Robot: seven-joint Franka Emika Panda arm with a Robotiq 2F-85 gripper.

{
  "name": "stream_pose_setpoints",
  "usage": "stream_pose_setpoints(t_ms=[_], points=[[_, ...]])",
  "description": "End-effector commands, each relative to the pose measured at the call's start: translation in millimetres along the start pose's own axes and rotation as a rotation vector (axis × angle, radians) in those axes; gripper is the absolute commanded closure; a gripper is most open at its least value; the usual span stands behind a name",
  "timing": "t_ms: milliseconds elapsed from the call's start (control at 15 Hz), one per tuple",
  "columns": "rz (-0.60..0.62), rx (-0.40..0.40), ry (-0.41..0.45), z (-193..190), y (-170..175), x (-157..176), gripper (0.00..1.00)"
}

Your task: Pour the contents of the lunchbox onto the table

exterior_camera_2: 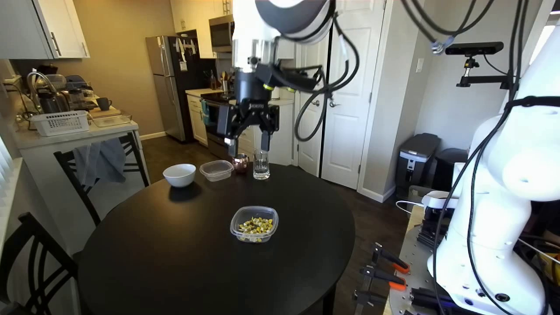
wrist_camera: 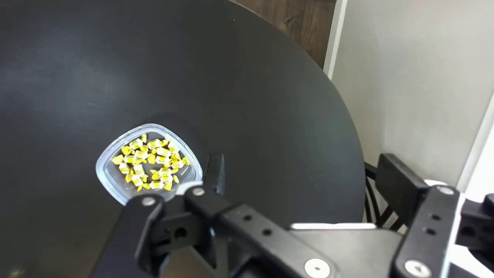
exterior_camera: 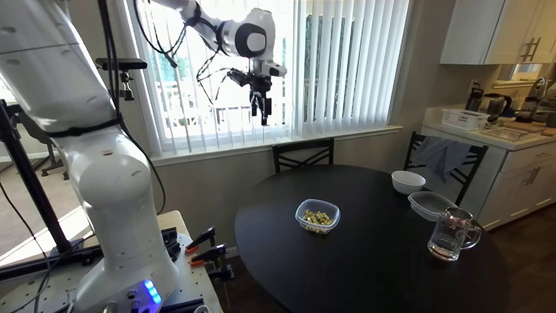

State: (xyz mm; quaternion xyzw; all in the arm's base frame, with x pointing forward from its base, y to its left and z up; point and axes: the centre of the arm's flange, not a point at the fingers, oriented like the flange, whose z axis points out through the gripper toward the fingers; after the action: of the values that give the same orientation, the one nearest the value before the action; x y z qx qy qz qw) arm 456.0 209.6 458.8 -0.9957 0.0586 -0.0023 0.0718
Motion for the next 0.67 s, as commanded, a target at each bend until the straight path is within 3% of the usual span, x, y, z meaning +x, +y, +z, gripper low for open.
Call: stream_pose_setpoints(t_ms=[0,333,533,600], points=[[0.089,-0.039,0.031,69.9,-7.5,70.8,0.0],[0.183,-0.176,0.023,155.3,16.8,121.3,0.0],[0.204,-0.224,0.03,178.3,24.9,133.6,0.0],[0.184,-0.199,0.009,172.2,33.8,120.9,0.0]])
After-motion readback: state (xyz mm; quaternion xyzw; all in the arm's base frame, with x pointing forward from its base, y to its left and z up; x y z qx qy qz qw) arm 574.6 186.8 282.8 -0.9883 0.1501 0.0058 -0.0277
